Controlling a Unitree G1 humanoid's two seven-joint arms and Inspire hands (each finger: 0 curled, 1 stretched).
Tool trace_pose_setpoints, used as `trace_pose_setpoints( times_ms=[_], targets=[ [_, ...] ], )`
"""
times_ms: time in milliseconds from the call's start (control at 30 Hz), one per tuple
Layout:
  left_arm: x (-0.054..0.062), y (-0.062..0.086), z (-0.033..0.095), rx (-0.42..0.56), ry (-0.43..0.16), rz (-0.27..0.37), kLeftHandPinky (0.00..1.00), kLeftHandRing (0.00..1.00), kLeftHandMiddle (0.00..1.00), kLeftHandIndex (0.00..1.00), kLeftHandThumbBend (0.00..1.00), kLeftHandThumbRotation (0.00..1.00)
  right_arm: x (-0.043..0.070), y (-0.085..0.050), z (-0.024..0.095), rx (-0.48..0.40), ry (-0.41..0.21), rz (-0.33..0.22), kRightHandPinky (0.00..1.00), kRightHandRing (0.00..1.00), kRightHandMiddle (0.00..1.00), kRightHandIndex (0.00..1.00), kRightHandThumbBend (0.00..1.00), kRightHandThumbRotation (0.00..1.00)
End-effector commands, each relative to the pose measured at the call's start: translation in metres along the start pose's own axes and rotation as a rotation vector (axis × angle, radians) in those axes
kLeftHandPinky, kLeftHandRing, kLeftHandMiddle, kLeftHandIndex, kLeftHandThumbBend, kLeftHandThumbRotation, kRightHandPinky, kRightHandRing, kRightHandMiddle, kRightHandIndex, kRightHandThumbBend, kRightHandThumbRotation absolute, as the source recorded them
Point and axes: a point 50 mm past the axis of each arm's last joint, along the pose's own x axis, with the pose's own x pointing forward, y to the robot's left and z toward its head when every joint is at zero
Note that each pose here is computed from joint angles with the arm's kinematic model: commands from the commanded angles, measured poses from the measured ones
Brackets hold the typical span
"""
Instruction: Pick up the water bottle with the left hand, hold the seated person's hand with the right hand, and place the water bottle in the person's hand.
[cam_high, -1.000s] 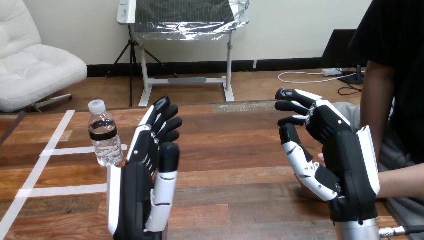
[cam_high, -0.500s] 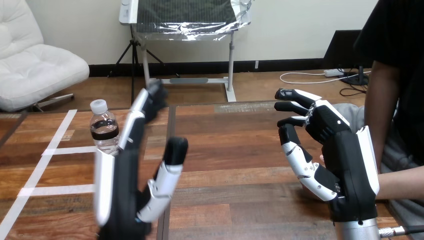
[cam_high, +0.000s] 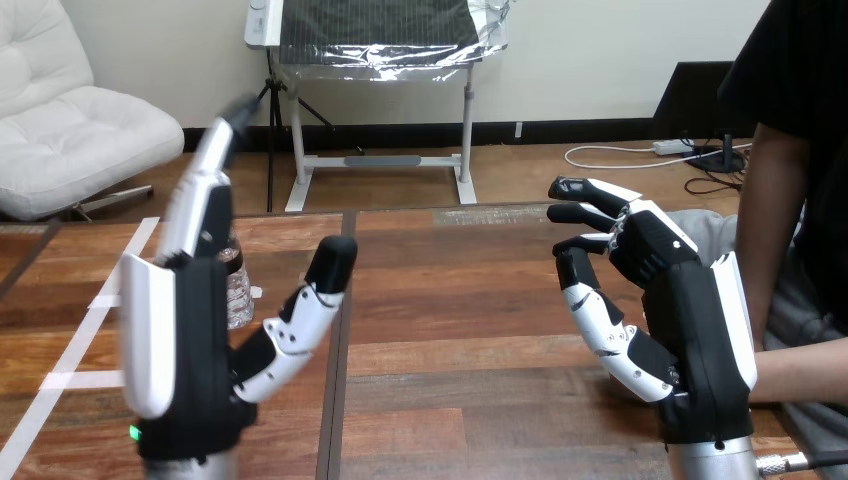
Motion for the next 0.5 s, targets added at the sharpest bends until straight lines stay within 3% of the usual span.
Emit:
trace_pose_setpoints(
  times_ms=[0, 467],
  targets=[
    [0.017, 0.004, -0.005, 0.102, -0.065, 0.033, 0.89, 0.92, 0.93, 0.93, 0.57, 0.82, 0.015, 0.001, 0.01, 0.006, -0.082, -0.012, 0.58, 0.72, 0.78, 0.72, 0.32, 0.33],
    [0.027, 0.013, -0.021, 0.311, -0.067, 0.04, 0.87, 0.92, 0.94, 0.93, 0.58, 0.87, 0.016, 0.0, 0.01, 0.014, -0.081, -0.01, 0.58, 0.73, 0.78, 0.72, 0.32, 0.33]
  ],
)
